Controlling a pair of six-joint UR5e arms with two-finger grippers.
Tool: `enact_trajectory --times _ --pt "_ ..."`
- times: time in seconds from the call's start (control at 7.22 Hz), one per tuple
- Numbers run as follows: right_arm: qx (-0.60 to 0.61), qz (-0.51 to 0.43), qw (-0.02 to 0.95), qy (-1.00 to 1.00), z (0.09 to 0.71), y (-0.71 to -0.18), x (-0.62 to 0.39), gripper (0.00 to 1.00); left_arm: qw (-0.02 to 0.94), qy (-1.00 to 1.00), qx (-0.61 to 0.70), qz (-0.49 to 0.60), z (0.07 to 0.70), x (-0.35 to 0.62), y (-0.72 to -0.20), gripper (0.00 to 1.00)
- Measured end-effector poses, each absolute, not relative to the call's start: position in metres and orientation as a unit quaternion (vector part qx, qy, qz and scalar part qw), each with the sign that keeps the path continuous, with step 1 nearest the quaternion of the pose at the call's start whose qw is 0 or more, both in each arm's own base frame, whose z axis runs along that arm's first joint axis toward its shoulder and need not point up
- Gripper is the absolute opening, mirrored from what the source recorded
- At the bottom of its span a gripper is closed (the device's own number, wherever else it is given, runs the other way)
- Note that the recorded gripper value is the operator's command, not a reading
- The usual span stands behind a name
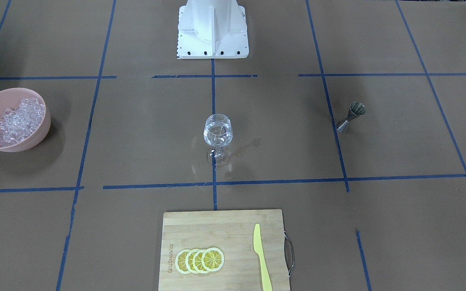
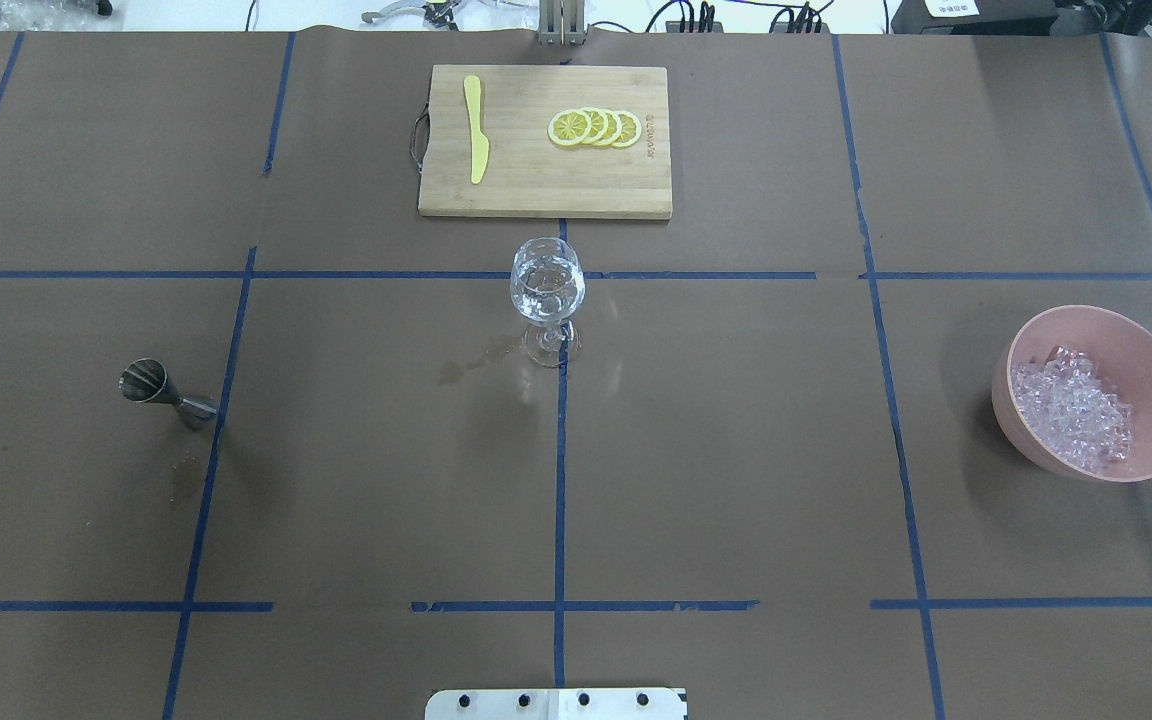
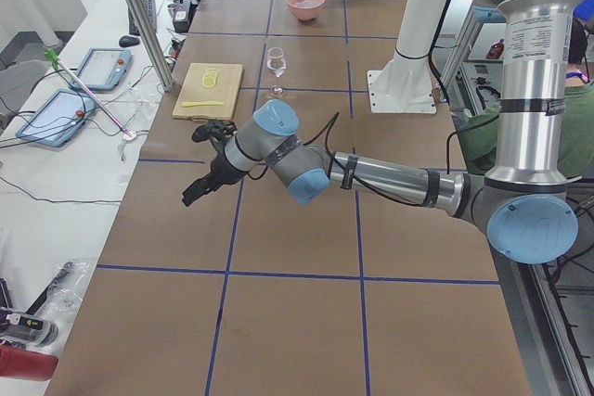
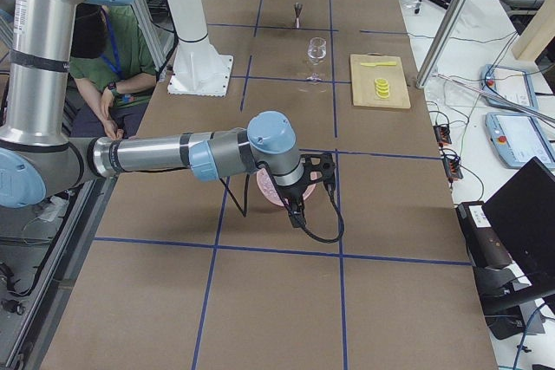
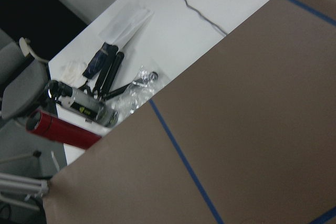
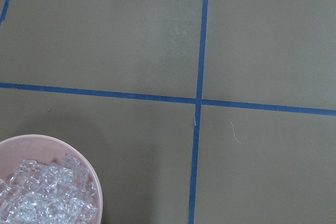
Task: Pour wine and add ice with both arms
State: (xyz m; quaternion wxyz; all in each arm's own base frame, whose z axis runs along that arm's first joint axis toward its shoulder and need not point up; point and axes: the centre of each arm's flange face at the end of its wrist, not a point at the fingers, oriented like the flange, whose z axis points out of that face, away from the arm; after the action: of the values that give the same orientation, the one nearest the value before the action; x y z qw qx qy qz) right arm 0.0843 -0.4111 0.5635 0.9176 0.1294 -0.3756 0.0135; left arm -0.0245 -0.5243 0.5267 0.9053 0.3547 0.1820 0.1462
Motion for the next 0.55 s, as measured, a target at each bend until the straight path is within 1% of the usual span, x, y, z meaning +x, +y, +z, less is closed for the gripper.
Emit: enact_trajectory --times 0.28,0.42,0.55 --pt "0.129 0.014 0.917 -0.377 0.563 -0.41 0.084 1.0 0.948 0.205 0.219 0.11 0.555 -0.044 -0.531 1.0" --pt "0.129 0.014 0.915 -0.382 0.561 -0.41 0.083 1.0 0.946 0.266 0.162 0.092 0.58 -0.05 -0.52 1.0" --pt "0.128 0.02 0.912 -0.39 0.556 -0.41 0.082 1.0 0.932 0.337 0.113 0.076 0.616 -0.05 -0.496 1.0"
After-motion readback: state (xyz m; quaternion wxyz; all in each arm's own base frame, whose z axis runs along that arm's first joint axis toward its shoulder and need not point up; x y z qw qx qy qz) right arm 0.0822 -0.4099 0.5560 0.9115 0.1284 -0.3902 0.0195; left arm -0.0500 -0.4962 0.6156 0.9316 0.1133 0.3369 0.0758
